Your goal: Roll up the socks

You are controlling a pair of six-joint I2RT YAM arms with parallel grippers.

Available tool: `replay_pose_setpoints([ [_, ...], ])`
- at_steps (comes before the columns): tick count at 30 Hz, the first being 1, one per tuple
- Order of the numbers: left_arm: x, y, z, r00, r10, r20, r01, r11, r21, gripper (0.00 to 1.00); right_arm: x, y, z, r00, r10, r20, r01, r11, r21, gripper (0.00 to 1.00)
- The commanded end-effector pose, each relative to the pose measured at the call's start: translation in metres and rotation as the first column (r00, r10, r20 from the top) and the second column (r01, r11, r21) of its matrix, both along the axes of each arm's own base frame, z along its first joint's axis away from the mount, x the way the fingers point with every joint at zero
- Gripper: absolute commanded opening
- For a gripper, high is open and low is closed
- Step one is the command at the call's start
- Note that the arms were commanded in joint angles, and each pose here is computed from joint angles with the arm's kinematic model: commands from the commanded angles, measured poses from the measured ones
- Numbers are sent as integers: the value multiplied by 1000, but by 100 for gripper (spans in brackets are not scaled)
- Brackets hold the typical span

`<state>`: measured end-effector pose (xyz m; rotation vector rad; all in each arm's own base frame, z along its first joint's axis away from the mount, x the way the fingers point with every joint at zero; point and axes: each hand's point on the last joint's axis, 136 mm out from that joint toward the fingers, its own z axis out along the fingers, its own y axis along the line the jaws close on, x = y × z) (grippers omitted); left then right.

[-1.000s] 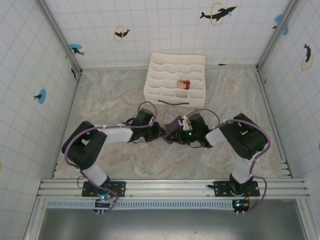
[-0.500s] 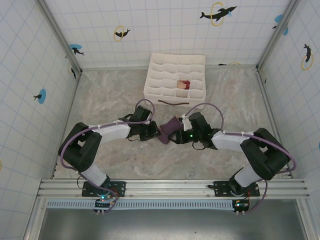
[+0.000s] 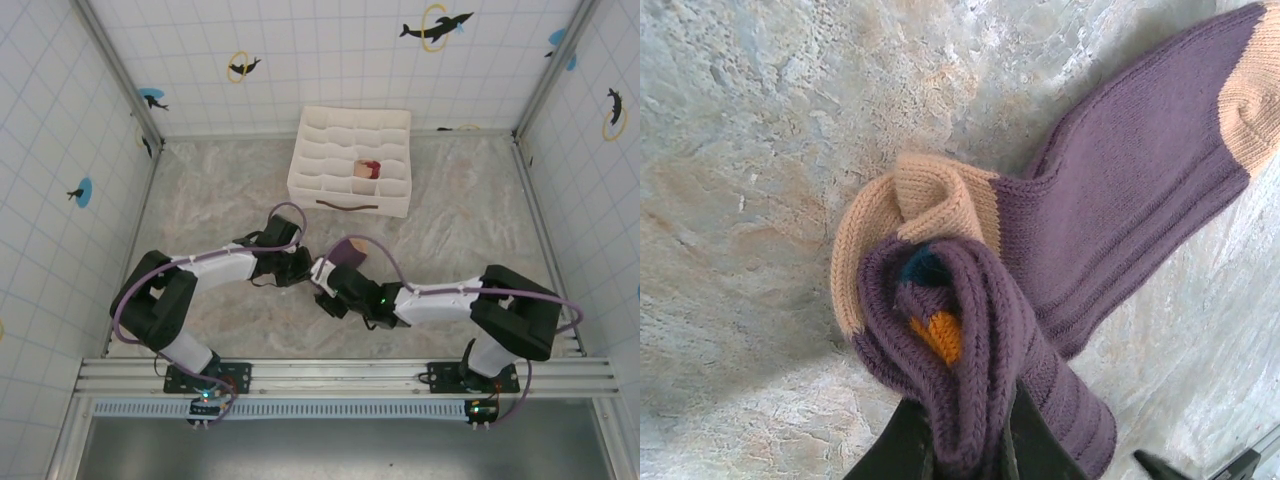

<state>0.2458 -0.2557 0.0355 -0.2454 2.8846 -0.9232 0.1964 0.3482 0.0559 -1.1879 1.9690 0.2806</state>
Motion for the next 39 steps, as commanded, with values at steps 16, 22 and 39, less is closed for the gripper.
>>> replay_pose_setpoints([
  [16, -10, 10, -1, 1000, -17, -16, 17, 1000, 18, 16, 31, -8, -46, 988, -72, 135, 89, 988, -130, 21],
  [22, -4, 11, 8, 1000, -4, 29, 4, 1000, 7, 60, 18, -28, -75, 988, -61, -140, 56, 998, -40, 0],
  [39, 9, 1, 17, 992, 4, 123, 4, 998, -69, 76, 23, -38, -81, 573, -31, -819, 368, 902, 224, 0],
])
